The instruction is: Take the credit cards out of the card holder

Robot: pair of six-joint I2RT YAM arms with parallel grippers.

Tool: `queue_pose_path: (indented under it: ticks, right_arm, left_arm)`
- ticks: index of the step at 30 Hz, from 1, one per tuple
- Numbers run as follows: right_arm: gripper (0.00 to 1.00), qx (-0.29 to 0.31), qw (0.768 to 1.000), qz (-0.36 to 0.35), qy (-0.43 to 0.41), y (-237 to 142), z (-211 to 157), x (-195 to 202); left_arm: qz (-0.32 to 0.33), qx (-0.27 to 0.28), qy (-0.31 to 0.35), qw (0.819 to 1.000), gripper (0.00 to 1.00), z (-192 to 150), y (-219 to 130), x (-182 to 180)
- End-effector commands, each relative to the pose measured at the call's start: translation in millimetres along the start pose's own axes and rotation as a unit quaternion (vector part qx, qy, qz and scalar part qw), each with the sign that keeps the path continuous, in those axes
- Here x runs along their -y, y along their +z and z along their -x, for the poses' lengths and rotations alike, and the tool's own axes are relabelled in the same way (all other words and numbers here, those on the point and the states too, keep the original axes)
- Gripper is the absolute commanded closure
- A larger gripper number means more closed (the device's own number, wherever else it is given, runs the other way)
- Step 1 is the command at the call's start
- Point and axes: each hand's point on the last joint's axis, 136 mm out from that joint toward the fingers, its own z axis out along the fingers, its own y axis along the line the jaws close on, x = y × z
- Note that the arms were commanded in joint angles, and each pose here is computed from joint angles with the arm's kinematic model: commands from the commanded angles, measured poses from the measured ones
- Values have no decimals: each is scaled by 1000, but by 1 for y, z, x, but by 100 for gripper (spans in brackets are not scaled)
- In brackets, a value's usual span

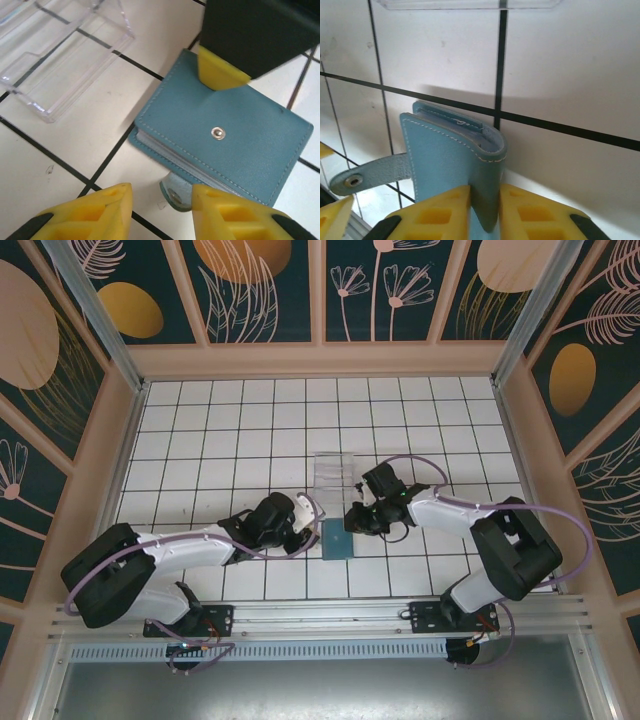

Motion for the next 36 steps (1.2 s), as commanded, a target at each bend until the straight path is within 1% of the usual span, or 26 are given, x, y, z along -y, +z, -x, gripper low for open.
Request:
queue_pose_path:
  ticks: [1, 5, 10, 14, 16, 17, 19, 20, 22, 24, 27, 31, 33, 36]
  right_arm:
    - [76, 24, 999, -22, -3, -16, 11, 0]
    - [72, 28, 999, -35, -4, -21, 13, 0]
    - [69, 36, 999, -35, -5, -23, 17, -4]
    - [68, 37, 999, -36, 0, -21, 17, -1]
    - [68, 38, 999, -37, 2, -21, 17, -1]
    - [68, 37, 999, -37, 3, -20, 16, 0]
    - [68, 37, 999, -34, 4, -19, 16, 0]
    - [68, 35, 999, -34, 5, -19, 15, 1]
    - [67, 35, 999, -36, 6, -19, 14, 2]
    - [67, 37, 999, -39, 6, -20, 13, 4]
    - [67, 41, 998, -42, 10, -23, 12, 9]
    - [66, 44, 998, -47, 18, -26, 10, 17]
    - [66, 49, 997, -49, 21, -28, 9, 20]
    - [65, 54, 997, -47, 28, -31, 9, 23]
  left_arm:
    - [21, 41, -41, 998, 62, 30, -5, -7]
    - [51, 33, -77, 995, 60, 37, -5, -18]
    - [87, -6, -131, 988, 56, 35, -8, -28]
    - [123, -23, -204, 971, 54, 44, -15, -37]
    - [140, -28, -248, 958, 56, 47, -18, -41]
    - [134, -29, -270, 953, 57, 49, -17, -39]
    - [100, -33, -303, 947, 57, 55, -11, -27]
    - [95, -33, -326, 940, 57, 57, -10, -25]
    - [82, -51, -360, 928, 57, 53, -4, -17]
    - [81, -76, -371, 922, 54, 45, 1, -11]
    - [80, -98, -368, 921, 49, 38, 7, -1]
    - [78, -134, -367, 917, 46, 22, 16, 11]
    - [82, -143, -362, 918, 44, 24, 18, 14]
    - [88, -163, -354, 917, 41, 15, 22, 15]
